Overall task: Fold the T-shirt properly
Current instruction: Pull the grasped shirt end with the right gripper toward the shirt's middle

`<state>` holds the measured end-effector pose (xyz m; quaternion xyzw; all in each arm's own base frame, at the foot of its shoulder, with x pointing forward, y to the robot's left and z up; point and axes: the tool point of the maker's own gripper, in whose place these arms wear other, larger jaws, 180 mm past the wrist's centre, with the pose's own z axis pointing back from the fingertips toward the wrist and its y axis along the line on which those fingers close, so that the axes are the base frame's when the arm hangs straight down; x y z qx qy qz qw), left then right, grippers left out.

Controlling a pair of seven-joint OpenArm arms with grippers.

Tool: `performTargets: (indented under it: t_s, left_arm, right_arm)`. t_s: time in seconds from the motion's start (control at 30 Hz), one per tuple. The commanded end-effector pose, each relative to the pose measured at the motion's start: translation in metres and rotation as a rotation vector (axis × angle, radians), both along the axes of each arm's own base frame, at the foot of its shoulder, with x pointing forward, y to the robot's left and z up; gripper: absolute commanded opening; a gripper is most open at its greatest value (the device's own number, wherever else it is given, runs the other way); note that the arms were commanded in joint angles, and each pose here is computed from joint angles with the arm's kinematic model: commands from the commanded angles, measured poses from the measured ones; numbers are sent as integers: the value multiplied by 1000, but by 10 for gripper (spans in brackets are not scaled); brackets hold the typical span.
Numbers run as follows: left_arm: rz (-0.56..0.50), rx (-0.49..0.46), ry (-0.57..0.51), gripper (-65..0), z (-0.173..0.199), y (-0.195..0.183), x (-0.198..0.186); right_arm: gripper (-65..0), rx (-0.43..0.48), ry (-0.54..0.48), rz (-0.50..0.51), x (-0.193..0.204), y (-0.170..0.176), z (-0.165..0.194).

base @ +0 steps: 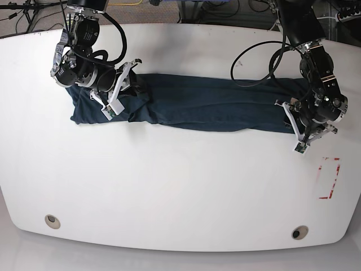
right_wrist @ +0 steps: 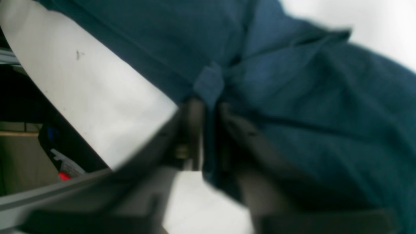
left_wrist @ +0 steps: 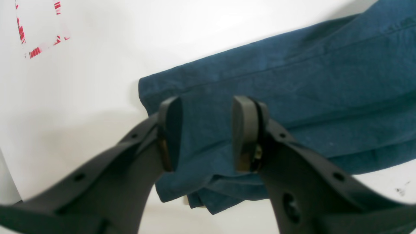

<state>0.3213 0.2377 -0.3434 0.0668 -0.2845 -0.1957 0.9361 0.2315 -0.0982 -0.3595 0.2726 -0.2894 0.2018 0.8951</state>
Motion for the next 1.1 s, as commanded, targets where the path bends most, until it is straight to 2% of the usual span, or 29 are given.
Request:
performTargets:
  t_s: [0.0, 0.17, 0.23, 0.3, 0.43, 0.53, 0.57, 0.73, 0.87, 1.07]
  left_arm:
    - [-1, 9, -45, -414, 13, 3, 9]
    - [-3, 9, -29, -414, 8, 2, 4]
    - [-3, 9, -27, -414, 7, 2, 3]
    - [-3, 9, -27, -414, 7, 2, 3]
    - [-3, 9, -26, -414, 7, 2, 3]
    - [-2, 9, -18, -414, 4, 3, 0]
    - [-2, 9, -17, -414, 4, 3, -1]
    - [0, 9, -14, -414, 3, 3, -2]
    - [-1, 8, -15, -414, 3, 3, -2]
    - [-2, 8, -15, -414, 3, 2, -2]
  right_arm:
    - [-444, 16, -53, 1, 8, 1, 13]
    - [-515, 12, -78, 7, 11, 2, 20]
    - [-498, 8, -91, 14, 12, 3, 23]
    - [-439, 7, -105, 36, 11, 9, 28]
    - [-243, -11, -129, 59, 12, 10, 33]
    - [-135, -30, -145, 40, 17, 1, 36]
    - [-127, -33, -152, 30, 19, -2, 37]
    - [-144, -36, -155, -55, 27, -27, 36]
    - [-165, -38, -108, -113, 33, -43, 21]
    - [-243, -42, -32, -154, 34, -54, -2]
